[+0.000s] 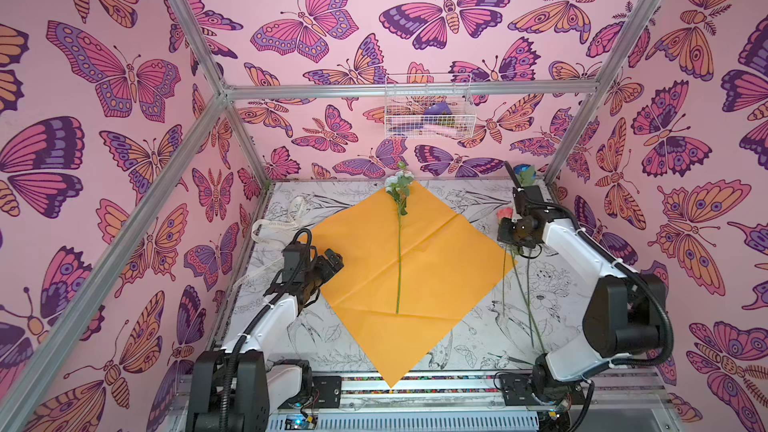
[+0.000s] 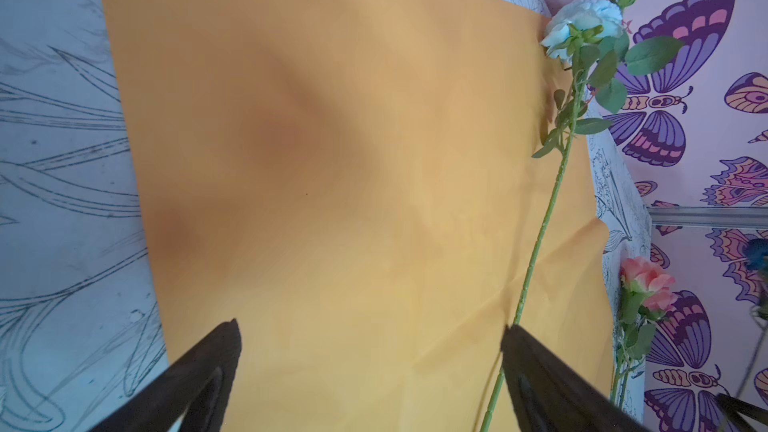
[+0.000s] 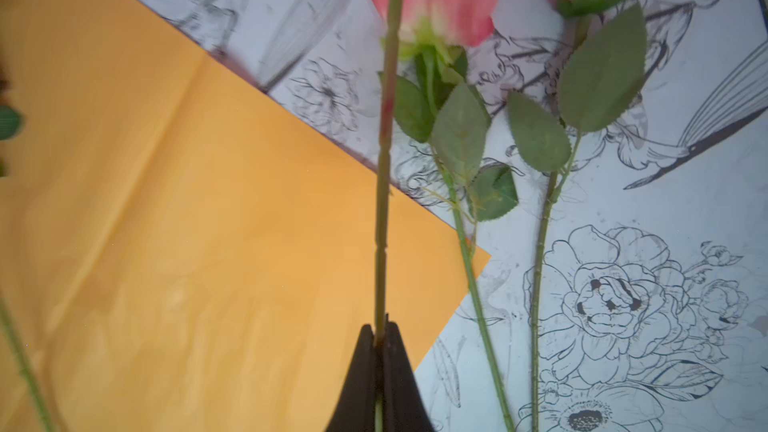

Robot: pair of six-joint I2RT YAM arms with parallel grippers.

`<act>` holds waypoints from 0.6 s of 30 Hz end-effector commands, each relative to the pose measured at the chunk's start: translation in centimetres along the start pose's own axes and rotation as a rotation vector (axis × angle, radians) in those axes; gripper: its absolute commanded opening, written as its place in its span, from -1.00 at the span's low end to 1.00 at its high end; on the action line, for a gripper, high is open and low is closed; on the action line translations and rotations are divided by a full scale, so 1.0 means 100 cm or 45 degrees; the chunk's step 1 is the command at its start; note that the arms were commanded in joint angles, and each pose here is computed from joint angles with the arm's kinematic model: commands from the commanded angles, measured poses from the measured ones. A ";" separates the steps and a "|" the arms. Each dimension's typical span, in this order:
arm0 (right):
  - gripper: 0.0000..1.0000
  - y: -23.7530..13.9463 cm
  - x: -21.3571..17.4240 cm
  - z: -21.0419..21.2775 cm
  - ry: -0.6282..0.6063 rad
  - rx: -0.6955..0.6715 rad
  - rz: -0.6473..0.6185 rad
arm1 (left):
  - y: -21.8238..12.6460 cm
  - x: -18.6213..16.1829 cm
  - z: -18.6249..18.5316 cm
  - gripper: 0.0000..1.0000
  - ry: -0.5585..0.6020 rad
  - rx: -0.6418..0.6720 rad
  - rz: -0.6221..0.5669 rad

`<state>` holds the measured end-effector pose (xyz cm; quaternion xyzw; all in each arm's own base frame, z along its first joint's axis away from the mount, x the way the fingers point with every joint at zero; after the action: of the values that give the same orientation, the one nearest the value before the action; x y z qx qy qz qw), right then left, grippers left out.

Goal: Tie the bouquet of fake flowers
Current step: 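Lay the blue flower beside the white rose on the sheet and release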

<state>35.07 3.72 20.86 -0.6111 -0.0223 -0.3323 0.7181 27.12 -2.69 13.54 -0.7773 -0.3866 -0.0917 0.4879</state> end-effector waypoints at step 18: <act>-1.00 0.040 -0.058 0.193 -0.073 0.661 0.229 | -0.005 -0.002 -0.001 1.00 0.021 -0.018 0.017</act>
<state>38.25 22.08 19.26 -0.4500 -0.0781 -0.2194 0.8621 27.03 -2.77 13.77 -0.7794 -0.3852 -0.0959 0.4848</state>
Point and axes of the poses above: each gripper's point midway between its finger pads, its own y axis out along the fingers, its own z axis along the line the jaws close on, x = y × z, the point moved 7 cm from there along -y, back along the fingers, and after that the axes turned 10 degrees about y, right-handed, at the moved point
